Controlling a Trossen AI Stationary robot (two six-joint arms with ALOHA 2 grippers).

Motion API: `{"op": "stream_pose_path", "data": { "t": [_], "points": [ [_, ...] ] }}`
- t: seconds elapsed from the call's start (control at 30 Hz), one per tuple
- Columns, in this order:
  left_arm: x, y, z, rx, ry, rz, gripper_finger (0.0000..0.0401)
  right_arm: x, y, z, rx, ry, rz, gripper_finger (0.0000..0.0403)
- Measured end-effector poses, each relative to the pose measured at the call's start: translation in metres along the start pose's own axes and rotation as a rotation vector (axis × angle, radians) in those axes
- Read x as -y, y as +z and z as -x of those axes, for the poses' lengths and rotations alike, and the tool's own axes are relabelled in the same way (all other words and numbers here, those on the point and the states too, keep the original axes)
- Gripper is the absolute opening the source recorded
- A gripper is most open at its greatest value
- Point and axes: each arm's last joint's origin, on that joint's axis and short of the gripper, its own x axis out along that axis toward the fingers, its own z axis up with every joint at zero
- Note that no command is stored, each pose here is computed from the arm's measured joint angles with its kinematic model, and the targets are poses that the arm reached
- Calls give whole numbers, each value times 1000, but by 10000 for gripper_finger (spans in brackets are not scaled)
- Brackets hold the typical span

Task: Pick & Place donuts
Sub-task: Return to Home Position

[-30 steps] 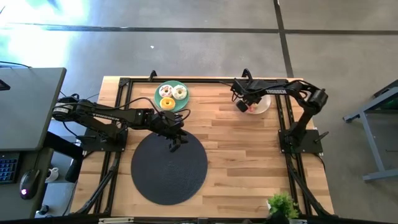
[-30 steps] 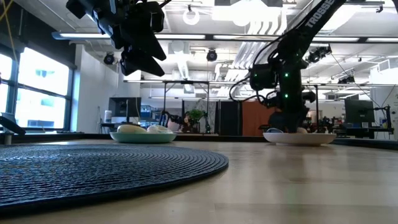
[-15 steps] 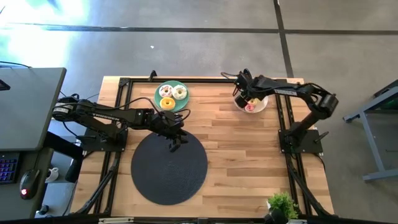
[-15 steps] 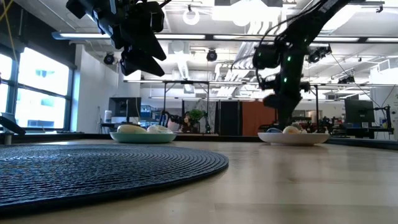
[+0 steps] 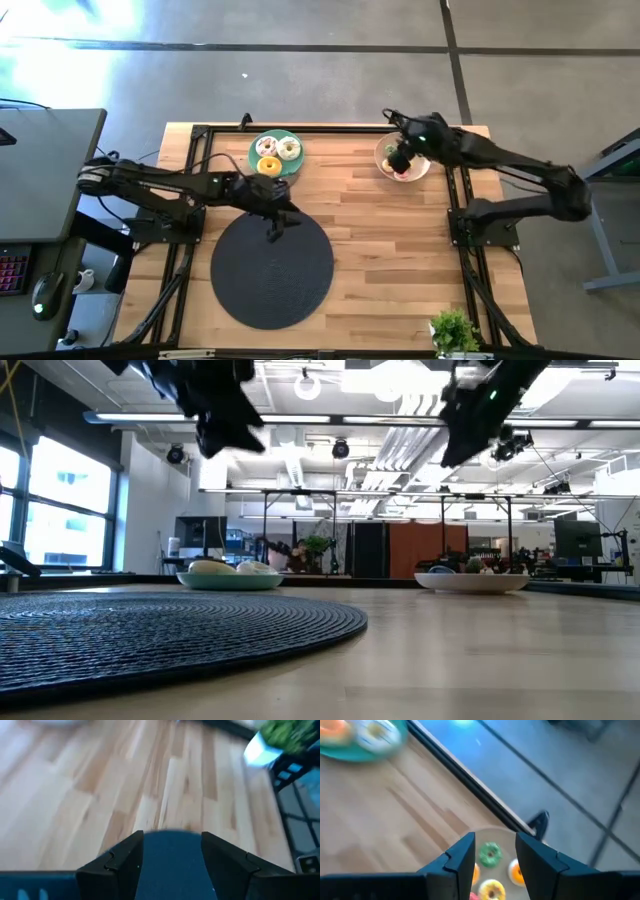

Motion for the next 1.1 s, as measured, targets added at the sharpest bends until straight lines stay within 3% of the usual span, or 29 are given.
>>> {"op": "stream_pose_path", "data": {
  "t": [0.2, 0.33, 0.63, 0.77, 0.93, 1.1],
  "points": [
    [4, 9, 48, 125, -21, -36, 198, -7, -7, 54, 142, 138, 0, 138],
    [3, 4, 80, 168, 26, -44, 198, -12, -19, 80, 167, 241, -26, 138],
    [-4, -36, 121, 341, 61, -108, 198, -30, -30, 118, 283, 483, 93, 138],
    [-8, -54, 130, 441, 11, -132, 198, -41, -34, 121, 442, 577, 156, 138],
    [-17, -75, 144, 550, -18, -135, 198, -52, -60, 108, 681, 775, 173, 138],
    [-23, -96, 153, 642, -92, -204, 198, -46, -95, 90, 785, 773, 112, 138]
  ]
}}
